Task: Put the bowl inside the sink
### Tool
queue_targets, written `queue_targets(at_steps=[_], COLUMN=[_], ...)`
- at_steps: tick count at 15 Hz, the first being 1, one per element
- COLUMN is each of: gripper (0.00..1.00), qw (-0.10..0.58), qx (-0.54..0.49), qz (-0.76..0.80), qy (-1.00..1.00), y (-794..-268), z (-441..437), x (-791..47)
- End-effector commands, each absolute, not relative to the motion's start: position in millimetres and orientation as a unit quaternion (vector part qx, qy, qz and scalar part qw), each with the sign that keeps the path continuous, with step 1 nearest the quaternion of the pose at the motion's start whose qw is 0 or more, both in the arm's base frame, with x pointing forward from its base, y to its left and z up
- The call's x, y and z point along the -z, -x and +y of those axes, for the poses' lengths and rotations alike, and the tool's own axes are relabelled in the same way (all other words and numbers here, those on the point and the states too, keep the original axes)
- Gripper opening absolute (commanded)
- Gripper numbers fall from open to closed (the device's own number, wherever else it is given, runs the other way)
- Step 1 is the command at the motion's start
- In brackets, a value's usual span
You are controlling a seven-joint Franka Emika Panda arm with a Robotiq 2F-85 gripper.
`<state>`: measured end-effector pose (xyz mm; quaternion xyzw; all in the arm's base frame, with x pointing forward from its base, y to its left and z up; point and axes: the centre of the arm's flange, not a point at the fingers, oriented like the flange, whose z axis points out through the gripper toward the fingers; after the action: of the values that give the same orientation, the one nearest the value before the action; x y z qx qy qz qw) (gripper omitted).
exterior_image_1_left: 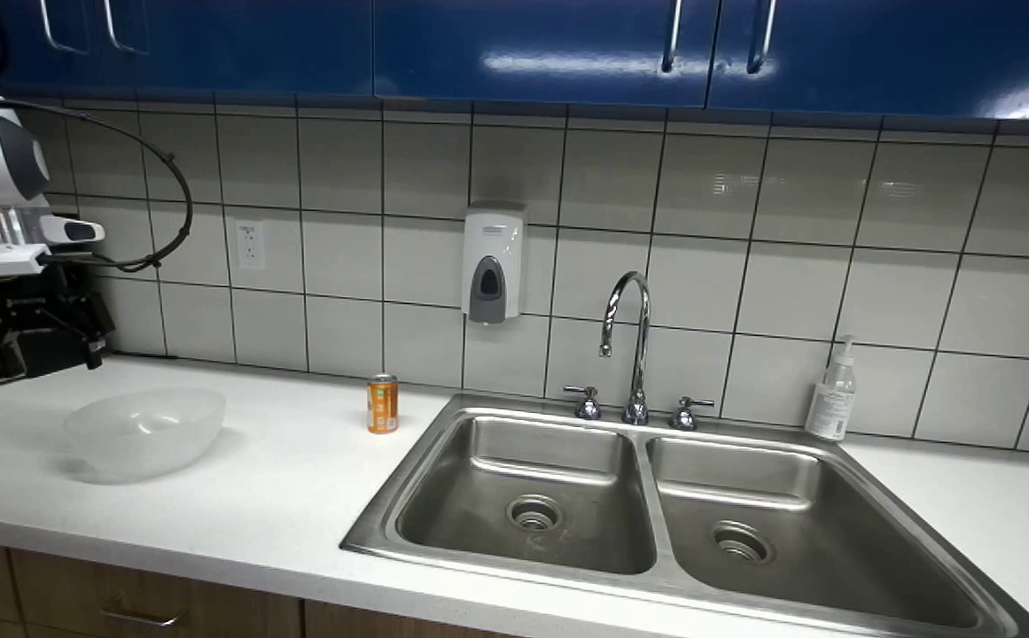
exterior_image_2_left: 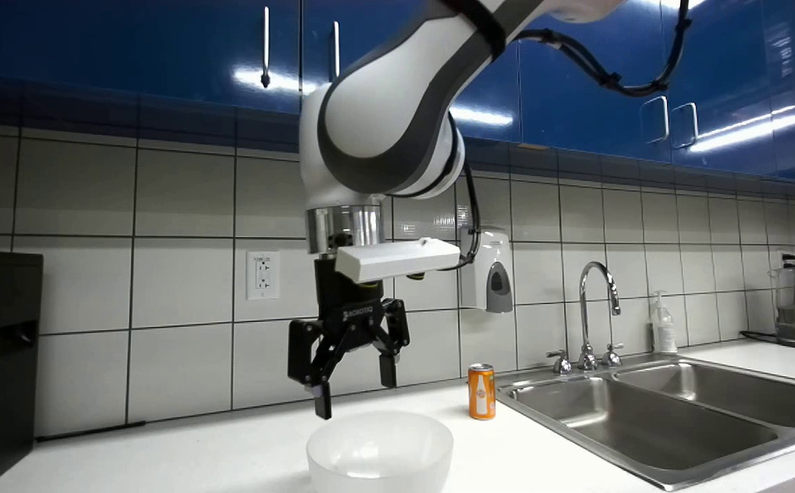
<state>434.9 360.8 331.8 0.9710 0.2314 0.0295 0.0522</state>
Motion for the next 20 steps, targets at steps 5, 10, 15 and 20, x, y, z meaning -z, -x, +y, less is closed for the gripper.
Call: queue_targets(at_steps=[5, 10, 15, 20], gripper=[1.0, 1.0, 1.0, 1.0], qw=[0.065, 0.07, 0.07, 0.06], qx=[-0.036, -0.035, -0.021, -0.006], qz=[0.2, 0.178, 0.166, 0.161], qy=[-0.977, -0.981, -0.983, -0.985], y=[-470, -495, -512, -511], z=[431, 432, 425, 420], x=[-282, -257, -235, -233])
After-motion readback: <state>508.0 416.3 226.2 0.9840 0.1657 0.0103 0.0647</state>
